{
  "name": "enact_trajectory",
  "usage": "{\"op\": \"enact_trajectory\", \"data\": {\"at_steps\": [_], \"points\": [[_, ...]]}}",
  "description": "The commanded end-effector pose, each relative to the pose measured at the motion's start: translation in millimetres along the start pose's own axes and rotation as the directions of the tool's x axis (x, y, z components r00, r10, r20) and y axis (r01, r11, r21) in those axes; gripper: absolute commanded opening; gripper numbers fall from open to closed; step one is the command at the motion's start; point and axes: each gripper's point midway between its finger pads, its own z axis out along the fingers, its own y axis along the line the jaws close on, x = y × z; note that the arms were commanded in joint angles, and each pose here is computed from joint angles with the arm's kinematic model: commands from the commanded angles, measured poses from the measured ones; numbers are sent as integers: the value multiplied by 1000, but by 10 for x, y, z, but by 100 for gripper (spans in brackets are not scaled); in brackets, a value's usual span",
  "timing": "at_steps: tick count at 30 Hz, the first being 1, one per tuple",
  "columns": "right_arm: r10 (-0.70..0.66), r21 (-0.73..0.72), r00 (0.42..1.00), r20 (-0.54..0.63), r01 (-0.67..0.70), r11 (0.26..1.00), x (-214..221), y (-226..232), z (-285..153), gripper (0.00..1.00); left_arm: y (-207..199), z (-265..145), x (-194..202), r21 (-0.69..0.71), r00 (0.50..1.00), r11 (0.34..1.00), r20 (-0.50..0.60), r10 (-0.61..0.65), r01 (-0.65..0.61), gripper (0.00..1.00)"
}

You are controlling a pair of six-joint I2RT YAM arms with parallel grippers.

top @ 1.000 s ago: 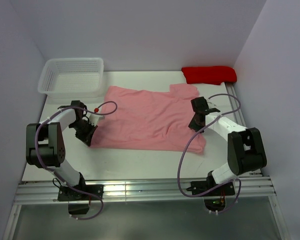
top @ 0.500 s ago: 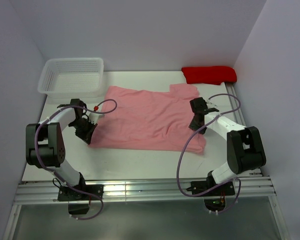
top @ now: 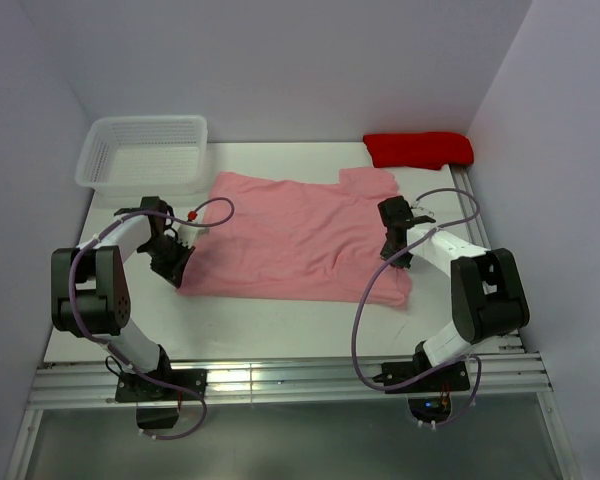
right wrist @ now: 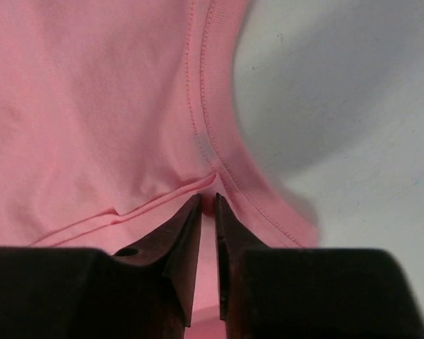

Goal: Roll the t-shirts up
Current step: Flatten the tshirt

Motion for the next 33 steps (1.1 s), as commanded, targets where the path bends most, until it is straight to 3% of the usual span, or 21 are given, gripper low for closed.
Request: {"op": "enact_trajectory", "data": {"at_steps": [1, 9, 23, 33], "points": [[3, 6, 999, 43, -4, 1000, -89, 2, -65, 17, -22, -148, -163, -8, 998, 1000, 63, 17, -17, 0], [10, -16, 998, 65, -9, 1000, -142, 12, -224, 0, -27, -164, -173, -12, 998, 1000, 67, 20, -19, 0], [72, -96, 982, 174, -56, 994, -413, -45, -796, 0, -6, -223, -251, -25, 996, 1000, 87, 9, -7, 0], [83, -121, 974, 210, -59, 991, -535, -41, -976, 0, -16, -282, -314, -15, 996, 1000, 94, -6, 7, 3]]}}
